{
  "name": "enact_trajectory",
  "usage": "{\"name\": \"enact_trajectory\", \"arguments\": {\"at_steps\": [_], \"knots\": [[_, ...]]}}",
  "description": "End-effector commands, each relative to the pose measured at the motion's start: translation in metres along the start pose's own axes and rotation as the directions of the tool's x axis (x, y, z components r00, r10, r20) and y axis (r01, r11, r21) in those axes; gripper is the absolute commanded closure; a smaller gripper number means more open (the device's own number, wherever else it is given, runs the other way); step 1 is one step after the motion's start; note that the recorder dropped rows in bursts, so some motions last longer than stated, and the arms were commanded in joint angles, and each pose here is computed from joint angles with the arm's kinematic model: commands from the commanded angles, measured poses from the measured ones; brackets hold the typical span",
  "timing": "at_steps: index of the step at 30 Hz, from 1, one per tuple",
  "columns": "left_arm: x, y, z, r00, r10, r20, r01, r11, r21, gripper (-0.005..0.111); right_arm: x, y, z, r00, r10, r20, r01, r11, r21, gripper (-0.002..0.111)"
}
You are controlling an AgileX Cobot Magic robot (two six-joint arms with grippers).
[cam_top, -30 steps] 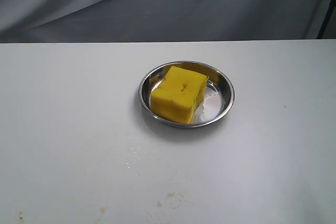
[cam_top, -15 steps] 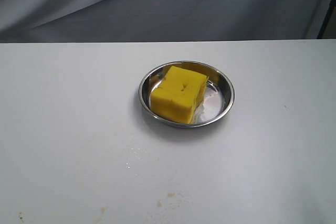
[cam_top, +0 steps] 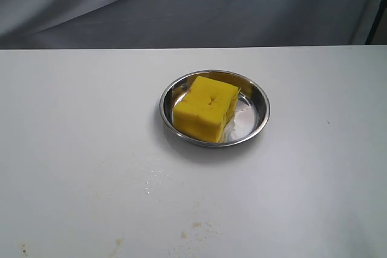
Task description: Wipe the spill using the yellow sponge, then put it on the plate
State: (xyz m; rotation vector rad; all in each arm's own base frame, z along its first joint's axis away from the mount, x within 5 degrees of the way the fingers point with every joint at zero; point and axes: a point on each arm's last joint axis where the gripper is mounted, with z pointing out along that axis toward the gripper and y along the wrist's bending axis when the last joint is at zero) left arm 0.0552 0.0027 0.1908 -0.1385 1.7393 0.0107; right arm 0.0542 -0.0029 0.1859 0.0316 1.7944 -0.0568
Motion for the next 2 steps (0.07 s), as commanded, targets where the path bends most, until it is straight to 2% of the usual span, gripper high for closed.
{"name": "enact_trajectory", "arguments": {"at_steps": [1,2], "knots": [[0.0012,0.0004,0.0001,1.0,0.001,0.001,-0.001,1.0,-0.004,0.107,0.0003,-0.0007,0.0001,1.0,-0.015,0.005,0.014,1.0,0.01,0.108],[0.0012,0.0004,0.0001,1.0,0.001,0.001,-0.001,1.0,-0.004,0.107,0.0003,-0.0007,0.0001,1.0,-0.015,0.005,0.014,1.0,0.01,0.108]]}}
